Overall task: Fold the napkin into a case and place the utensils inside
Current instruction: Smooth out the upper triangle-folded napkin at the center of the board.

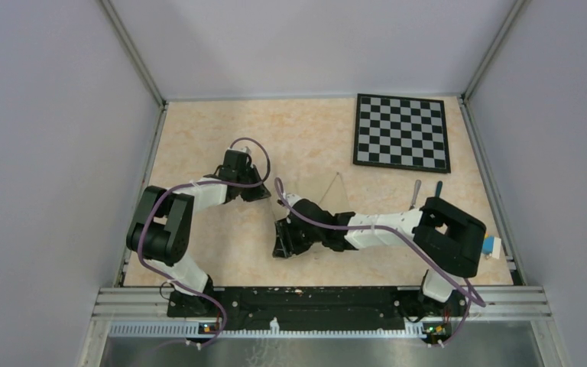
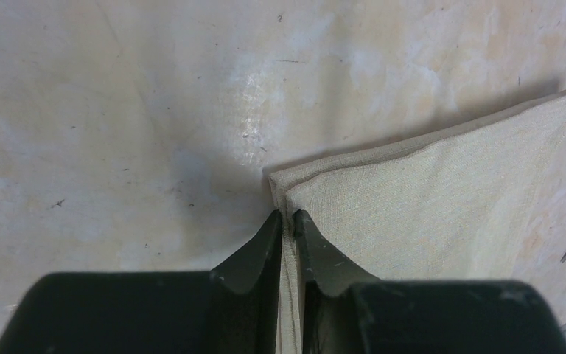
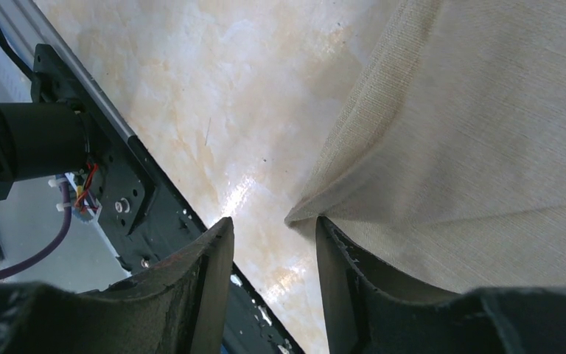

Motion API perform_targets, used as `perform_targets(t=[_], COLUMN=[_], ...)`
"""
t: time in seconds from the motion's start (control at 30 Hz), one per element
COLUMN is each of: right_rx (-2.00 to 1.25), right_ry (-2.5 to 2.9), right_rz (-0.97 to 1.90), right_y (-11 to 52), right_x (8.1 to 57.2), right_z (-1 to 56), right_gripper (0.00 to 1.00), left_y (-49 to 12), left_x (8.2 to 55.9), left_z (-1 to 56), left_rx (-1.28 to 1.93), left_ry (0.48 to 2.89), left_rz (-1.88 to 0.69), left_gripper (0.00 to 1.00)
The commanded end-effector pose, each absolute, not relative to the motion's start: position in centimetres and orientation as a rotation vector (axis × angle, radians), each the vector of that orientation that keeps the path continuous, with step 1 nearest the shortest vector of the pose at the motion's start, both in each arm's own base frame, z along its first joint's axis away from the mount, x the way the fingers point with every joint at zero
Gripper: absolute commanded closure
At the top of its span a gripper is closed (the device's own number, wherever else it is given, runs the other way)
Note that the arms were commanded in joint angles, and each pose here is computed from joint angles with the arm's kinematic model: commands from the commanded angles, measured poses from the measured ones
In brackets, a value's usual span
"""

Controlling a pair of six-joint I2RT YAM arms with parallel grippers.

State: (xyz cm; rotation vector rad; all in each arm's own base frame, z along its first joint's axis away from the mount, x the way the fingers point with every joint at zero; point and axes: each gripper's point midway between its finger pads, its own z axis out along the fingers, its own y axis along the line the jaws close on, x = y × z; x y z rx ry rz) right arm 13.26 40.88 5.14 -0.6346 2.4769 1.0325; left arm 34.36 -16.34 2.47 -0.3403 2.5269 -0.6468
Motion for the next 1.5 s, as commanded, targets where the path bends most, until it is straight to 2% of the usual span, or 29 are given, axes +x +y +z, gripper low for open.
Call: perform_targets(t=[0.0, 0.23, 0.43, 0.53, 0.67, 0.83, 1.13, 1.33, 1.43, 1.47], right_rx=[-0.614, -0.633, -0.629, -0.646, -0.666, -0.656, -0.771, -0.780, -0.704, -0.665], right_ry=[2.354, 2.354, 2.411, 2.467, 2.534, 2.576, 2.544, 2.514, 2.567, 2.585], right_rz=[1.092, 1.160, 1.220, 1.242, 1.253, 1.168, 1.067, 0.952, 0.755, 0.702], right_y=[41.2, 43.2, 43.3, 43.1, 41.6, 38.3, 37.2, 37.0, 36.4, 36.3], right_x=[13.9, 14.1, 12.9, 11.6, 8.8, 7.7, 8.2, 9.7, 11.6, 12.0], right_z=[9.5, 8.5, 5.3, 3.0, 1.3, 0.6, 1.4, 5.1, 6.6, 6.9], right_gripper=[0.55, 0.55, 0.56, 0.56, 0.56, 0.56, 0.55, 0.54, 0.48, 0.46], left_y=[-14.6, -14.7, -14.6, -14.4, -14.2, -14.1, -13.7, -14.1, -14.6, -14.9], left_x=[32.4, 32.3, 32.4, 32.6, 33.0, 33.5, 33.4, 33.4, 33.7, 33.8], left_z=[-0.5, -1.0, -1.0, -1.5, -2.0, -2.1, -1.8, -0.5, 1.3, 2.2], left_rx=[-0.364, -0.375, -0.378, -0.394, -0.412, -0.406, -0.393, -0.382, -0.363, -0.351], left_ry=[2.621, 2.635, 2.638, 2.651, 2.663, 2.667, 2.661, 2.642, 2.606, 2.586], left_rz=[-0.512, -0.516, -0.504, -0.491, -0.473, -0.470, -0.446, -0.488, -0.547, -0.579], left_gripper=[0.83, 0.85, 0.87, 0.94, 0.99, 1.00, 1.00, 1.00, 0.85, 0.73])
